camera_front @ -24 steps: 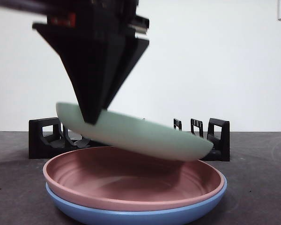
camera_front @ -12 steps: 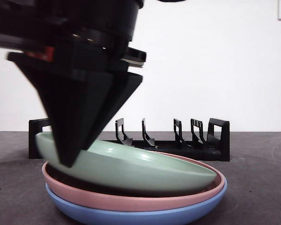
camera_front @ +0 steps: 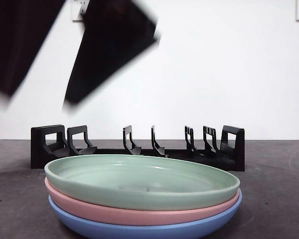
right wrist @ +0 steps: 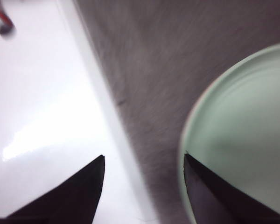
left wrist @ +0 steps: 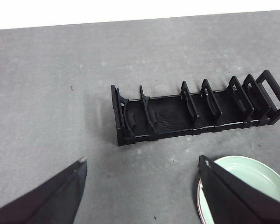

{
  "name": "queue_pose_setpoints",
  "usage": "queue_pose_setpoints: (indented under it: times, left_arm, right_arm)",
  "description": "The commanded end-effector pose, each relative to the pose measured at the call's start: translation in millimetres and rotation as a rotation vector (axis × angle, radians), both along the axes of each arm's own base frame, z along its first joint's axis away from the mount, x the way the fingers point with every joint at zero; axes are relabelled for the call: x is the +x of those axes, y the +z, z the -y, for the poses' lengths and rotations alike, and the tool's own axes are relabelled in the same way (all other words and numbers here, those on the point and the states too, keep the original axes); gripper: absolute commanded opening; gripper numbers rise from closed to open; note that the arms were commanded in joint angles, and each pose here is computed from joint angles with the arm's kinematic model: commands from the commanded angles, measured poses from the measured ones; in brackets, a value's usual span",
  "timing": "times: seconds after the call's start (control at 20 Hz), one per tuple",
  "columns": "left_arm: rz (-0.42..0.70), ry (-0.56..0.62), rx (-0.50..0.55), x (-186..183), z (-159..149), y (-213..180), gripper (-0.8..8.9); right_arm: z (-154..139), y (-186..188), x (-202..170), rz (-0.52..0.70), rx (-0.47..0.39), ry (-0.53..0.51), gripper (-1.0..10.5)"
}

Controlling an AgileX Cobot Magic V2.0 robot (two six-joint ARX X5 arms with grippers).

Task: Place the plate

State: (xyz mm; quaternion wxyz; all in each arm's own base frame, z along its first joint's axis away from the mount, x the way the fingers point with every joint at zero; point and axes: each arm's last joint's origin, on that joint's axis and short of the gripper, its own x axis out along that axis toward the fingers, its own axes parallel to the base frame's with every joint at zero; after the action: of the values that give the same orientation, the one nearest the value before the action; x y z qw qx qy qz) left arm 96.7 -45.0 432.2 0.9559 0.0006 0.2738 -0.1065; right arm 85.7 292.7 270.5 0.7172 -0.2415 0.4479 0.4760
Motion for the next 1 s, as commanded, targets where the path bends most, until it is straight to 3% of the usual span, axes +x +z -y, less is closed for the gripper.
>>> queue_pose_setpoints:
  times: [0.05, 0.25, 0.45, 0.7, 0.95, 1.0]
  left_arm:
    - [0.027, -0.012, 0.013, 0, 0, 5, 3.76]
    - [0.021, -0.020, 0.030, 1, 1, 3, 3.76]
    - [0.003, -0.020, 0.039, 4, 3, -4, 3.76]
    - [-0.028, -0.014, 0.044, 10, 5, -10, 3.76]
    - [-0.058, -0.004, 0.033, 16, 9, -13, 3.69]
    - [-0.055, -0.002, 0.029, 16, 9, -13, 2.78]
  right_arm:
    - [19, 32, 0, 0.116, 0.070, -0.059, 2.7]
    - [72, 63, 14, 0.227, 0.171, -0.222, 2.7]
    - [127, 54, 25, 0.330, 0.248, -0.372, 2.7]
    - [177, 44, 32, 0.534, 0.154, -0.530, 2.7]
    - [203, 56, 36, 0.678, 0.112, -0.704, 2.7]
    - [206, 58, 35, 0.689, 0.127, -0.713, 2.1]
